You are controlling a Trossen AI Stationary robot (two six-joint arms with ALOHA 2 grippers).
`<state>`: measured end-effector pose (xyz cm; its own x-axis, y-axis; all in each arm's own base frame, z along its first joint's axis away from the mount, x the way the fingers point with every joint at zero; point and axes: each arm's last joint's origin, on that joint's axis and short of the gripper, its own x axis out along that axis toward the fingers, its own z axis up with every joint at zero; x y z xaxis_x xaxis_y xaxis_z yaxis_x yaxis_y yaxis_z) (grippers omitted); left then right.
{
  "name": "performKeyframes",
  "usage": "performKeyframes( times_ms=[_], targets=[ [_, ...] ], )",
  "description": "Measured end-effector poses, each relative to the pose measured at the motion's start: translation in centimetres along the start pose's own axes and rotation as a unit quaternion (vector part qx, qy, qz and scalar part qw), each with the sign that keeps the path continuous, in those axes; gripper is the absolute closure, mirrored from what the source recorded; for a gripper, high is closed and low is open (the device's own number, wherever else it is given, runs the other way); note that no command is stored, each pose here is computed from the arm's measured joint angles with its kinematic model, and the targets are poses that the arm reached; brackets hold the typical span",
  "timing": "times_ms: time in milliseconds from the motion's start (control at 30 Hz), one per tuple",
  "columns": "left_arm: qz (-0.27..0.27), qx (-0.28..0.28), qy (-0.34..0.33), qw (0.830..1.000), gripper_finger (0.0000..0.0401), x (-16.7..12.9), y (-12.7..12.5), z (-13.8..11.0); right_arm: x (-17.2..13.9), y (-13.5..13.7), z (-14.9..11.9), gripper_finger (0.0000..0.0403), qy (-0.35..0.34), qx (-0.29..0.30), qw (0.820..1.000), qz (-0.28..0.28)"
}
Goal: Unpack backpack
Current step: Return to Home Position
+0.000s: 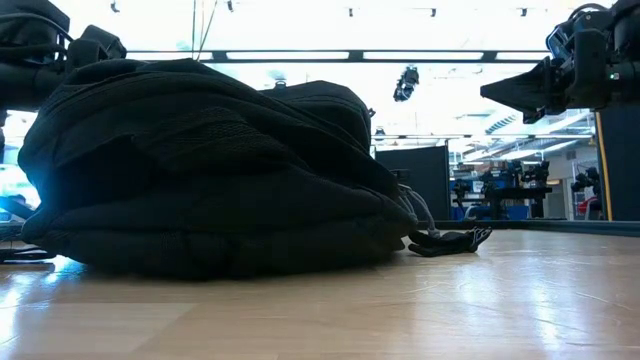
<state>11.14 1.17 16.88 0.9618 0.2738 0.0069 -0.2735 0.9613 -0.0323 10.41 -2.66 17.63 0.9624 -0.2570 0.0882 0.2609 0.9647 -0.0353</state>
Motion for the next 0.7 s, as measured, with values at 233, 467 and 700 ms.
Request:
performKeyframes(
  times_ms=[233, 467, 700],
  targets=[
    [0.0, 0.0, 0.0, 1.0, 0.0401, 0.0, 0.0, 0.0, 0.0, 0.0, 0.0, 0.0398, 0.0, 0.0, 1.0, 0.0],
    [0.0, 0.0, 0.0, 1.0, 0.0401, 0.0, 0.0, 0.0, 0.0, 0.0, 0.0, 0.0394, 0.0, 0.0, 1.0, 0.0],
    [0.0, 0.0, 0.0, 1.0, 0.0401, 0.0, 0.0, 0.0, 0.0, 0.0, 0.0, 0.0398, 0.0, 0.0, 1.0, 0.0]
  ],
)
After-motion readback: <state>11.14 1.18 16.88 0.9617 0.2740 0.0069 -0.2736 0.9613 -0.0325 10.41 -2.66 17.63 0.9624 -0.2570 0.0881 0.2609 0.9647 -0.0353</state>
